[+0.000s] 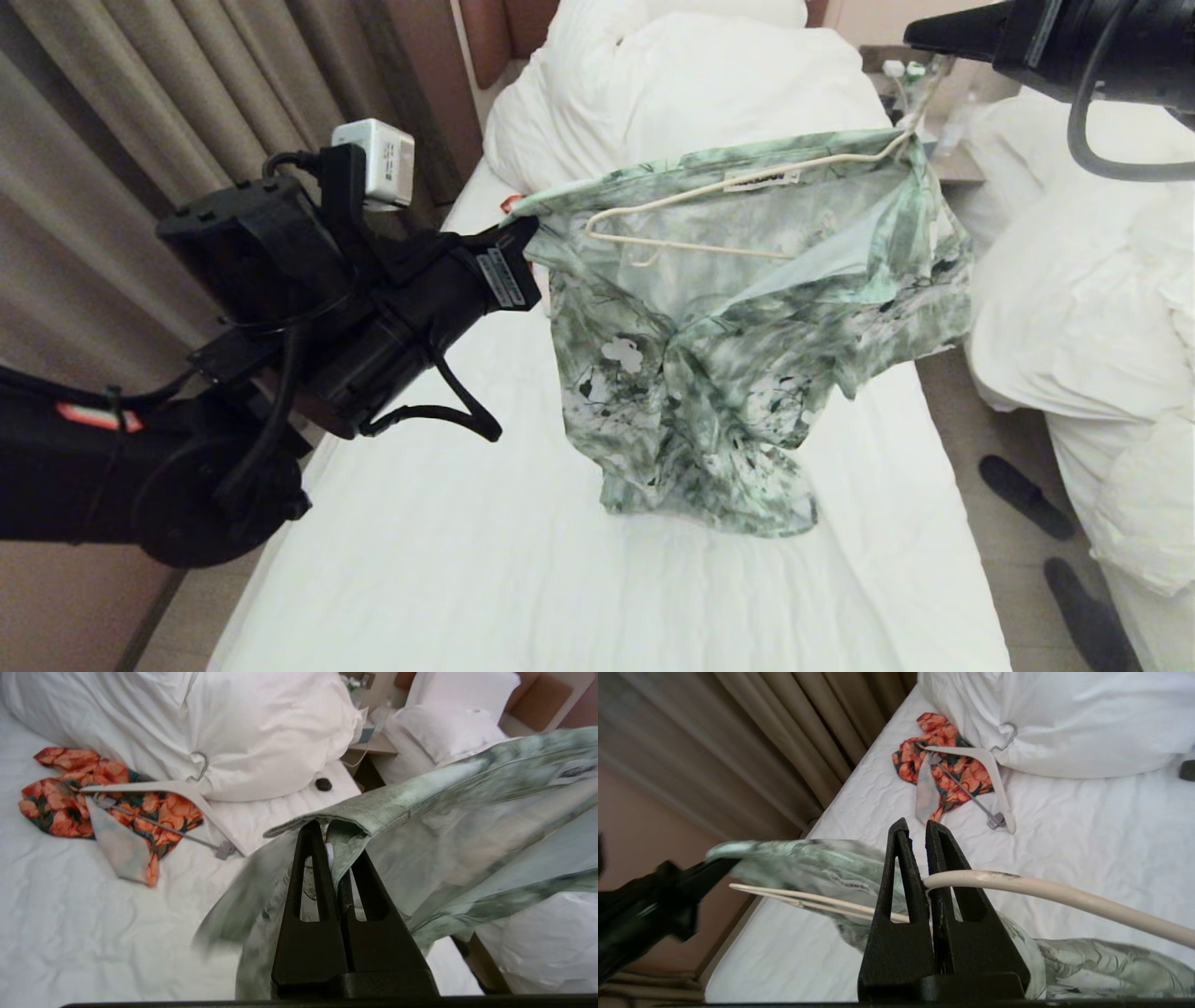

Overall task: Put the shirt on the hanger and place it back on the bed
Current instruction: Take the clothes hanger out of the clothes

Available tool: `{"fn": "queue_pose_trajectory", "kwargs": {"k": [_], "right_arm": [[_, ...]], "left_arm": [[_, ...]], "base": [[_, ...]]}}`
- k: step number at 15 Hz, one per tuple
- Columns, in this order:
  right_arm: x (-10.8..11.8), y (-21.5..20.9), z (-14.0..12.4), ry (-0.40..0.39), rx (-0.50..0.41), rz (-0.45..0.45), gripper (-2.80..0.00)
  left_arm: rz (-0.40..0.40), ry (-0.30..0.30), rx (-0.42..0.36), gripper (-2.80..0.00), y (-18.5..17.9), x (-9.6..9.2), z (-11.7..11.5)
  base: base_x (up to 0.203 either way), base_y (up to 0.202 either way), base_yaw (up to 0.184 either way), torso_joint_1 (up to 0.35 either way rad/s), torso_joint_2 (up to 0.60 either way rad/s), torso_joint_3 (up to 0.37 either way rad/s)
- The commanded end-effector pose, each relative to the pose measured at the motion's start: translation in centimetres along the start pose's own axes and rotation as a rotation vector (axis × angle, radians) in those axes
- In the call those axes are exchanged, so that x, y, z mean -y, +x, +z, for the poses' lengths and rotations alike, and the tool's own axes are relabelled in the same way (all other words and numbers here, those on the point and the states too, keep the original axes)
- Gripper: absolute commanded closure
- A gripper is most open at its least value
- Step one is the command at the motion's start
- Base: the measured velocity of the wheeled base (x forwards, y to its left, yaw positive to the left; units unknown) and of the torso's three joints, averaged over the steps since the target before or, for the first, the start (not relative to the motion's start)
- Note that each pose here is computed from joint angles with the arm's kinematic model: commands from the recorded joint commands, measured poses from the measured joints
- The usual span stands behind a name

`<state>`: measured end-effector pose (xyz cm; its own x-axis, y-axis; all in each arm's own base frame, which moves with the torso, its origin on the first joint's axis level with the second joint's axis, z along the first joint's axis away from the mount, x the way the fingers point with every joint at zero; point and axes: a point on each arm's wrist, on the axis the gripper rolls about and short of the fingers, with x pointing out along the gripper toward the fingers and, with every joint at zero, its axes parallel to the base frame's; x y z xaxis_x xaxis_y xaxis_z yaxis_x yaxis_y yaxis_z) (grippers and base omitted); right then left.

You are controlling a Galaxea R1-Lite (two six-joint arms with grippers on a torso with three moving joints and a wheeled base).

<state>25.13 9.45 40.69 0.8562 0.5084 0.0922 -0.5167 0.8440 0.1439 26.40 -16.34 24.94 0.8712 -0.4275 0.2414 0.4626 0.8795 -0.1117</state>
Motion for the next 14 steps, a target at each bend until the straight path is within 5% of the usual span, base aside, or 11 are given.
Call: {"fn": "queue_pose_trajectory", "kwargs": {"k": [1,5,9,11,14], "right_arm": [[-0.1,-0.2,-0.1,0.001,-0.004,0.009,0.0],[-1.0,0.4,-0.7,0.013,-0.015,0.045,0.0],[-2.4,2.4,-1.9,0.027,0.042,0.076,0.0],[-2.4,3.2,-2.2,0.028,0.052,0.059,0.0],[-2.1,4.4,-2.7,0.027,0.097,0.022,0.0]], "left_arm": [[0.011,0.002,-0.02,0.0,0.7,-0.2,-1.0],[-0.07,-0.019,-0.056,0.0,0.2,3.0,-2.0],[-0.11,-0.01,-0.183,0.0,-0.6,8.2,-5.8],[-0.1,0.013,-0.248,0.0,-0.3,9.1,-8.4],[-0.092,0.023,-0.27,0.0,-0.1,9.3,-9.4]], "base": [[0.0,0.0,0.0,0.0,0.0,0.0],[0.0,0.0,0.0,0.0,0.0,0.0],[0.0,0.0,0.0,0.0,0.0,0.0],[0.0,0.0,0.0,0.0,0.0,0.0],[0.0,0.0,0.0,0.0,0.0,0.0]]}}
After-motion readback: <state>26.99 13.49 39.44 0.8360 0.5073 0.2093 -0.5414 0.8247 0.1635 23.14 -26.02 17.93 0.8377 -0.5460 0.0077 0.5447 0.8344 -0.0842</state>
